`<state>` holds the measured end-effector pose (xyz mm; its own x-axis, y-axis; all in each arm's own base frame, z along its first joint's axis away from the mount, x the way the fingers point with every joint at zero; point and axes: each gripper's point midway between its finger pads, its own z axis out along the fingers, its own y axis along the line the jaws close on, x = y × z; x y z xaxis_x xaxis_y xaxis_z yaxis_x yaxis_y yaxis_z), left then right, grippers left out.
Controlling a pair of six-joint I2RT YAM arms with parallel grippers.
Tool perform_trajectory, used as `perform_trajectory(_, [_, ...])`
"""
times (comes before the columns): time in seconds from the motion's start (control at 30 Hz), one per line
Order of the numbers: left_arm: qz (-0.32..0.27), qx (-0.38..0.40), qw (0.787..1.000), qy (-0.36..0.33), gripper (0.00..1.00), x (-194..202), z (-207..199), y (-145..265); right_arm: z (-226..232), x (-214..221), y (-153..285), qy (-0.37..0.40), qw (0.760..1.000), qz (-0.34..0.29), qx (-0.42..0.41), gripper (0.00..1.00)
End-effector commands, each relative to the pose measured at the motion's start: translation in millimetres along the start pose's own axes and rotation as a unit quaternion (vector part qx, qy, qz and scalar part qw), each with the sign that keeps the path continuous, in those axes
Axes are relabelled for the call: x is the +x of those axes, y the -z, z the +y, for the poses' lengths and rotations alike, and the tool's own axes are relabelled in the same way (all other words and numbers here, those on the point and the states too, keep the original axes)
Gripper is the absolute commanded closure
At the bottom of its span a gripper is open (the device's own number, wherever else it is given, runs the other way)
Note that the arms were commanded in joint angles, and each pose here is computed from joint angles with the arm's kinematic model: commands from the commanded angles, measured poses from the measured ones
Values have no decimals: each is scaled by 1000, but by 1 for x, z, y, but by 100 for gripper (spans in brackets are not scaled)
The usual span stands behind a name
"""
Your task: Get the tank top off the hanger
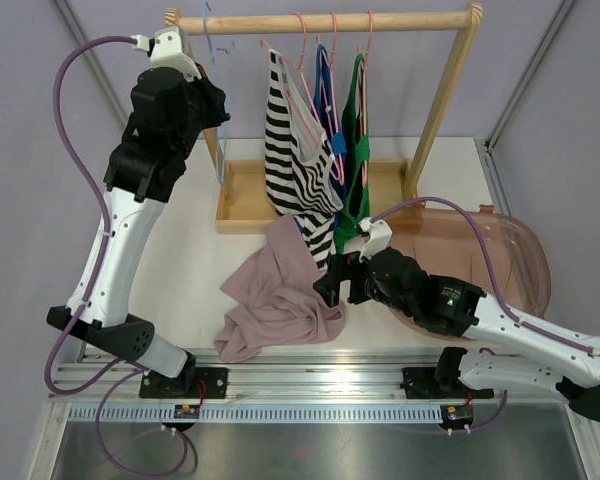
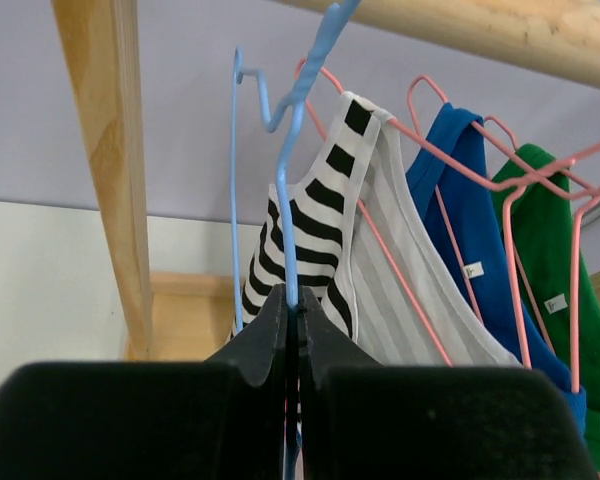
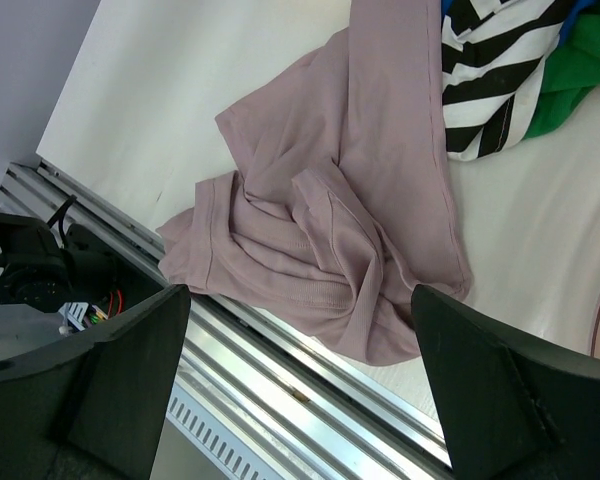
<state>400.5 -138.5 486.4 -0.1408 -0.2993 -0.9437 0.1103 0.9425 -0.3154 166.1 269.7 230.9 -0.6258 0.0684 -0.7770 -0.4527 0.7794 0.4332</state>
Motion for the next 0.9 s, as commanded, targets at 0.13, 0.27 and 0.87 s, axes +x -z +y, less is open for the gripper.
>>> perform_trajectory(0.13, [13, 52, 998, 14, 97, -14, -13, -21, 7, 11, -17, 28, 999, 15, -18, 1])
perform_trajectory(0.27, [28, 55, 998, 18, 70, -1, -11, -17, 6, 32, -50, 54, 997, 59, 4, 1])
perform_trajectory(0.87, [-16, -19, 1000, 11, 1, 13, 63, 158, -13, 130, -184, 144, 952, 235, 135, 1])
